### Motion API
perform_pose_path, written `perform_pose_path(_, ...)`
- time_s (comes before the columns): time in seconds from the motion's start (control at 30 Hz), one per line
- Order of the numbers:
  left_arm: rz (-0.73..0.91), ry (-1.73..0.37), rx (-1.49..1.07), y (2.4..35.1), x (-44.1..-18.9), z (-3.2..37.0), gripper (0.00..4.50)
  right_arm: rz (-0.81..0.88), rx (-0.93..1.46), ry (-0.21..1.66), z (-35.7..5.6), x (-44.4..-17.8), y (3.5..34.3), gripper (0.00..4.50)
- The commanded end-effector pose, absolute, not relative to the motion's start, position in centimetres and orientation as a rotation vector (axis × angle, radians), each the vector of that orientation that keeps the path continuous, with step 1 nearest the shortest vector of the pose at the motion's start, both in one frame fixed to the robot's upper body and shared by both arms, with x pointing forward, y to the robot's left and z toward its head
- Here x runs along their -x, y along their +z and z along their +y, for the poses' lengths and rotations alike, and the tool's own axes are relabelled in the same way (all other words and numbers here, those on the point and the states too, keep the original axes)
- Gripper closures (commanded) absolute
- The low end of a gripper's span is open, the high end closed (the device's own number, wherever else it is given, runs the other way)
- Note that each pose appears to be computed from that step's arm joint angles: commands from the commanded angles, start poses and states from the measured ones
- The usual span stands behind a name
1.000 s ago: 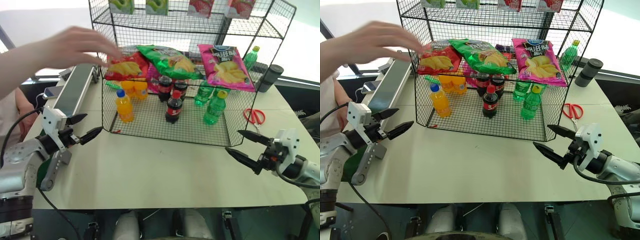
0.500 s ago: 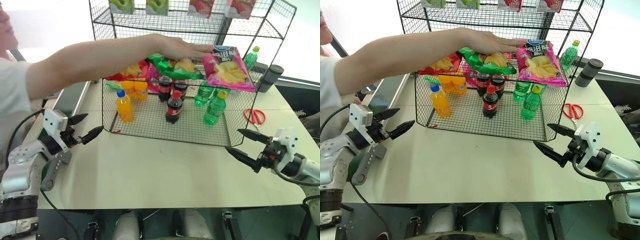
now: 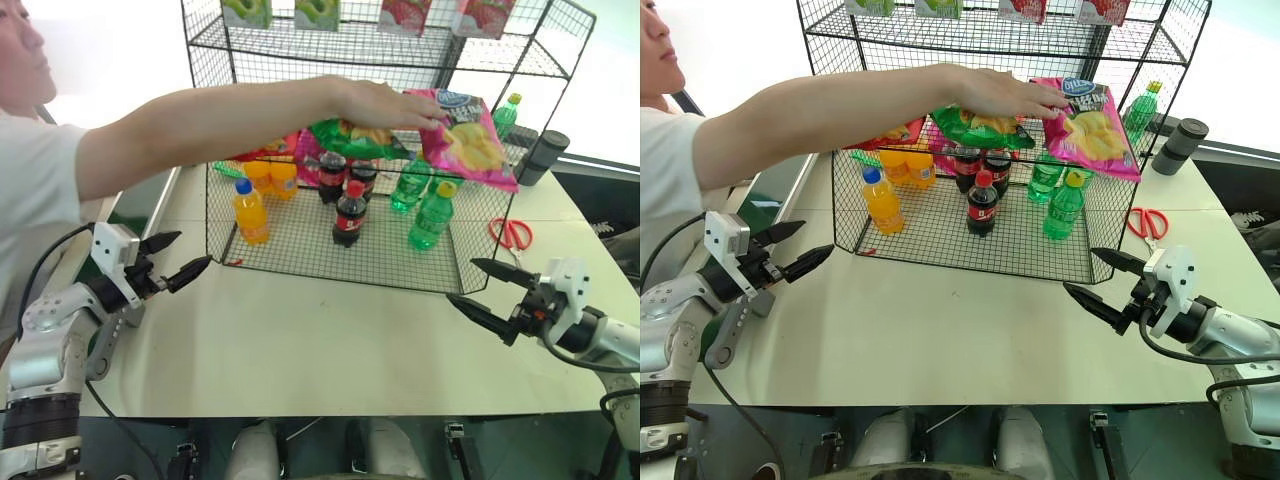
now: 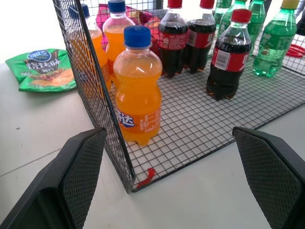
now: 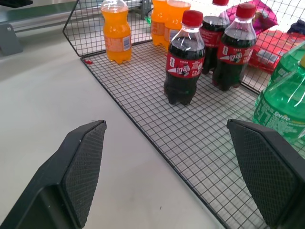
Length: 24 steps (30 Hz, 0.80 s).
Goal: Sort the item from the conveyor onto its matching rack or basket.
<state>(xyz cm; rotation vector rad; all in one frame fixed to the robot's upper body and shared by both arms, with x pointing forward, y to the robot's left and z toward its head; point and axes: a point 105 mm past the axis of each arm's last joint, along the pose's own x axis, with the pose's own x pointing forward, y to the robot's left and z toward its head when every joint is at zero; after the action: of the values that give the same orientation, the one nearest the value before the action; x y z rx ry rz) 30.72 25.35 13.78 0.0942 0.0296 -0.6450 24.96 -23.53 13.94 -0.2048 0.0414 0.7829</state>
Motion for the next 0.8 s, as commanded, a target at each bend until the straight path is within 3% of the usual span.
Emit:
perform_pose_path(0.03,-0.002,-0.688,-0.109,14.7,-30.7,24.4,0.00,-0.004,0.230,0.773,-23.5,-24.8,15.1,0.27)
perform_pose_path(0.37,0.049,-0.753,0.033,14.4,-29.5,23.4,0.00,-0.004,0.223,0.779,-22.9,-24.6,14.8,0.27)
perform_pose_path(0.8,-0.020,-0.779,-0.031,14.7,-28.1,23.6,0.00,-0.010,0.220,0.830,-21.6,-25.1,15.0,0.27)
